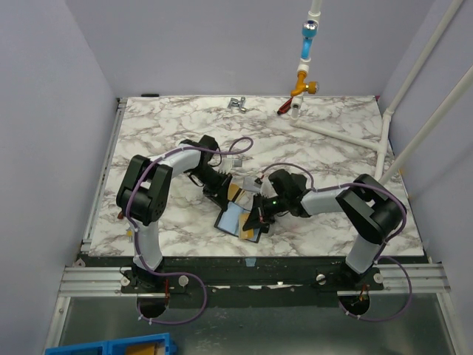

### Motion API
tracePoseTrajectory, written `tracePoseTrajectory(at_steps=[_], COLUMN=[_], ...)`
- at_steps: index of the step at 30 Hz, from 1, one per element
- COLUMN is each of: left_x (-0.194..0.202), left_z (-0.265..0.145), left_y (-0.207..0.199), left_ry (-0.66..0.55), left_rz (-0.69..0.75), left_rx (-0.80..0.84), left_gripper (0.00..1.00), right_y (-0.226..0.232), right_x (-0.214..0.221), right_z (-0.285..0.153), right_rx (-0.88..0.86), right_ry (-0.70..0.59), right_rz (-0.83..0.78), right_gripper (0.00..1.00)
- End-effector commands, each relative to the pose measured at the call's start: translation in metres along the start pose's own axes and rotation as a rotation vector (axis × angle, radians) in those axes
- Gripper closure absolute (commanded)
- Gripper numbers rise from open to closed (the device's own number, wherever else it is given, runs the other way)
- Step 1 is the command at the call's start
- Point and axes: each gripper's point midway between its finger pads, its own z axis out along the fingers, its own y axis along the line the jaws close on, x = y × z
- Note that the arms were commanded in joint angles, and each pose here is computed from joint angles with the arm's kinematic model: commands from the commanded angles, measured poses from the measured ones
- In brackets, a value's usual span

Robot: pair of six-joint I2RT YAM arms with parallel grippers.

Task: Put the credit cards into the card holder
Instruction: Turn over the card slot in the card holder.

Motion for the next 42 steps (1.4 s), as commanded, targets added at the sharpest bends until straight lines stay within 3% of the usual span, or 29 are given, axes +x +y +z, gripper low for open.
tracePoseTrajectory(at_steps=[1,8,16,17,19,20,21,22,32,34,38,40,42], left_x=[0.003,0.013,0.017,0.015,0.009,0.004,0.001,-0.004,-0.056,-0.065,-0.058,-0.051,-0.047], left_z=[0.006,0.016,0.006,0.002,-0.007,-0.013,-0.019,-0.027,-0.15,-0.188,-0.232,-0.219,-0.204], left_y=[0.002,0.003,0.005,0.003,-0.005,-0.009,-0.012,-0.016,-0.039,-0.036,-0.031,-0.041,-0.035], left_ry=[0.004,0.012,-0.013,-0.022,-0.038,-0.05,-0.06,-0.078,-0.358,-0.481,-0.653,-0.625,-0.598], left_rz=[-0.005,-0.039,0.083,0.101,0.135,0.159,0.186,0.214,0.516,0.443,0.324,0.449,0.659], left_rx=[0.009,0.034,-0.028,-0.031,-0.031,-0.038,-0.048,-0.07,-0.5,-0.64,-0.769,-0.754,-0.887], left_gripper=[0.96,0.98,0.74,0.7,0.51,0.34,0.08,0.02,0.01,0.02,0.01,0.11,0.16], right_y=[-0.009,-0.007,-0.013,-0.013,-0.013,-0.013,-0.014,-0.015,-0.017,-0.017,-0.022,-0.025,-0.029], right_x=[-0.009,-0.024,-0.027,-0.028,-0.029,-0.029,-0.028,-0.028,-0.017,-0.013,-0.008,-0.006,-0.003], right_z=[-0.002,-0.006,-0.001,-0.001,-0.002,-0.002,-0.003,-0.003,0.002,0.002,-0.001,-0.002,-0.005], right_rx=[0.032,0.075,0.111,0.115,0.128,0.135,0.145,0.152,0.19,0.197,0.226,0.241,0.264], right_ry=[-0.067,-0.143,-0.115,-0.11,-0.105,-0.101,-0.098,-0.096,-0.059,-0.053,-0.046,-0.043,-0.031], right_rz=[0.016,0.001,0.009,0.004,-0.002,-0.007,-0.007,-0.011,-0.039,-0.044,-0.068,-0.081,-0.09], right_gripper=[0.99,0.99,0.99,0.99,0.99,0.99,0.99,0.99,0.99,0.99,0.99,0.99,0.99])
